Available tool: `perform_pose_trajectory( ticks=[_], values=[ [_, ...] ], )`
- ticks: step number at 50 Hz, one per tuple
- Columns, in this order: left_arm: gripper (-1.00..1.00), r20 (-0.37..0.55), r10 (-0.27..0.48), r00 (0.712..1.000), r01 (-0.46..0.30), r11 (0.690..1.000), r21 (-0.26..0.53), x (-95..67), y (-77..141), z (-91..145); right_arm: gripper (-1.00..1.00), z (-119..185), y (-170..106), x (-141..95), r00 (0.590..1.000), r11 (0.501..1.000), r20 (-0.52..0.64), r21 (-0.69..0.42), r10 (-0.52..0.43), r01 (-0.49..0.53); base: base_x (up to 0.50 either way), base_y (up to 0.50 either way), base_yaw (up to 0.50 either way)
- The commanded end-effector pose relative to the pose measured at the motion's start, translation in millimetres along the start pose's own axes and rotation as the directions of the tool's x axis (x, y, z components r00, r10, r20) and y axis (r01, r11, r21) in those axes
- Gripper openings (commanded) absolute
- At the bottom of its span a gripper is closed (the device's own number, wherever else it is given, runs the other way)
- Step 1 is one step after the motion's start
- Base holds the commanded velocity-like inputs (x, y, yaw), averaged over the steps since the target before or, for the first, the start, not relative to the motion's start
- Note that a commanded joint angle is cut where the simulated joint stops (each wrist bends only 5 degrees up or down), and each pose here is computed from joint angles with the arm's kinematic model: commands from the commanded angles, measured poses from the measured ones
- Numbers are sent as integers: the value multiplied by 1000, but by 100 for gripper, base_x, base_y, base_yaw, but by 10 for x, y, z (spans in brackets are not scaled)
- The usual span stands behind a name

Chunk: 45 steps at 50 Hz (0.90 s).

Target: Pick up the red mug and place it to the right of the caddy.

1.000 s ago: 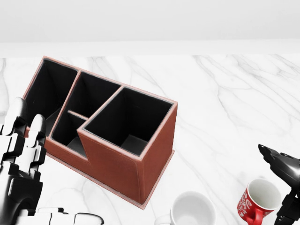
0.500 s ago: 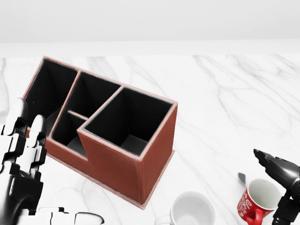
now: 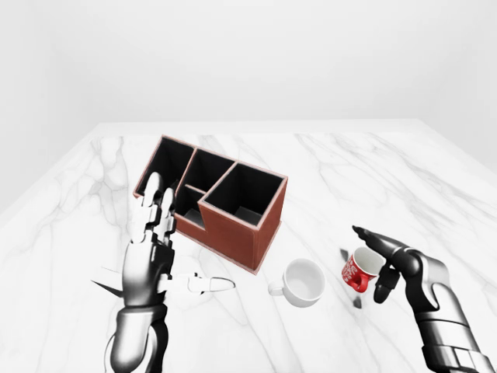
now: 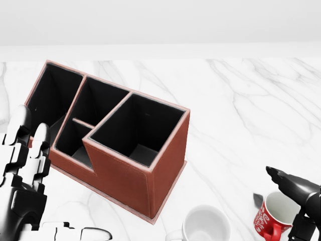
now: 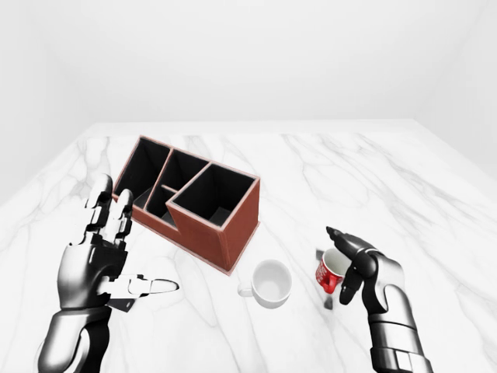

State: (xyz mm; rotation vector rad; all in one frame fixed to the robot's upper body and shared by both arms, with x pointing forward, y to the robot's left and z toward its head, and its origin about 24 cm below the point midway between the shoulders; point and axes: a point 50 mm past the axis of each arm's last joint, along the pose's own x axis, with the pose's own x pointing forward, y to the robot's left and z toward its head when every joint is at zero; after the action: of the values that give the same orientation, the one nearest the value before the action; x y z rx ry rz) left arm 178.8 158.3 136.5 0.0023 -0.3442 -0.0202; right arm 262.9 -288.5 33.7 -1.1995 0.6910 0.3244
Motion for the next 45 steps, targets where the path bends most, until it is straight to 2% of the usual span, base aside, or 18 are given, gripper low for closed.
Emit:
perform_pose_trajectory(
  ticks=[1,11,12,13,14,28,34,38,45],
  values=[
    [100,-8,-2,1000,2,1000,0,-1,-9,-17,100,-24,64,51,999,999,-7,0,40,-40,0,0,0],
    [100,-10,0,1000,0,1000,-1,6,-2,-28,100,-40,66,46,999,999,-10,7,41,-41,0,0,0],
    [100,-10,0,1000,0,1000,-1,7,-2,-28,69,-43,67,53,999,999,-11,8,44,-44,0,0,0],
    [100,-13,0,1000,0,1000,-1,6,-4,-33,-4,-45,63,51,999,999,-11,6,43,-43,0,0,0],
    [100,-14,-1,1000,1,1000,-1,7,-11,-36,-100,-40,46,32,1000,1000,-9,10,30,-30,0,0,0],
    [100,-10,-4,1000,4,1000,0,0,-15,-21,-100,-59,-44,-40,1000,1000,-16,2,-19,19,0,0,0],
    [100,-2,-5,1000,5,1000,-1,-7,-18,1,-100,-50,-150,-140,996,996,-17,-3,-85,85,0,0,0],
    [100,-6,-5,1000,5,1000,-2,-8,-16,-8,-100,-41,-299,-259,986,986,-16,-2,-165,165,0,0,0],
    [100,-8,-8,1000,8,1000,-2,-10,-29,-10,-100,47,-645,-493,946,945,17,-27,-325,325,0,0,0]
  ],
)
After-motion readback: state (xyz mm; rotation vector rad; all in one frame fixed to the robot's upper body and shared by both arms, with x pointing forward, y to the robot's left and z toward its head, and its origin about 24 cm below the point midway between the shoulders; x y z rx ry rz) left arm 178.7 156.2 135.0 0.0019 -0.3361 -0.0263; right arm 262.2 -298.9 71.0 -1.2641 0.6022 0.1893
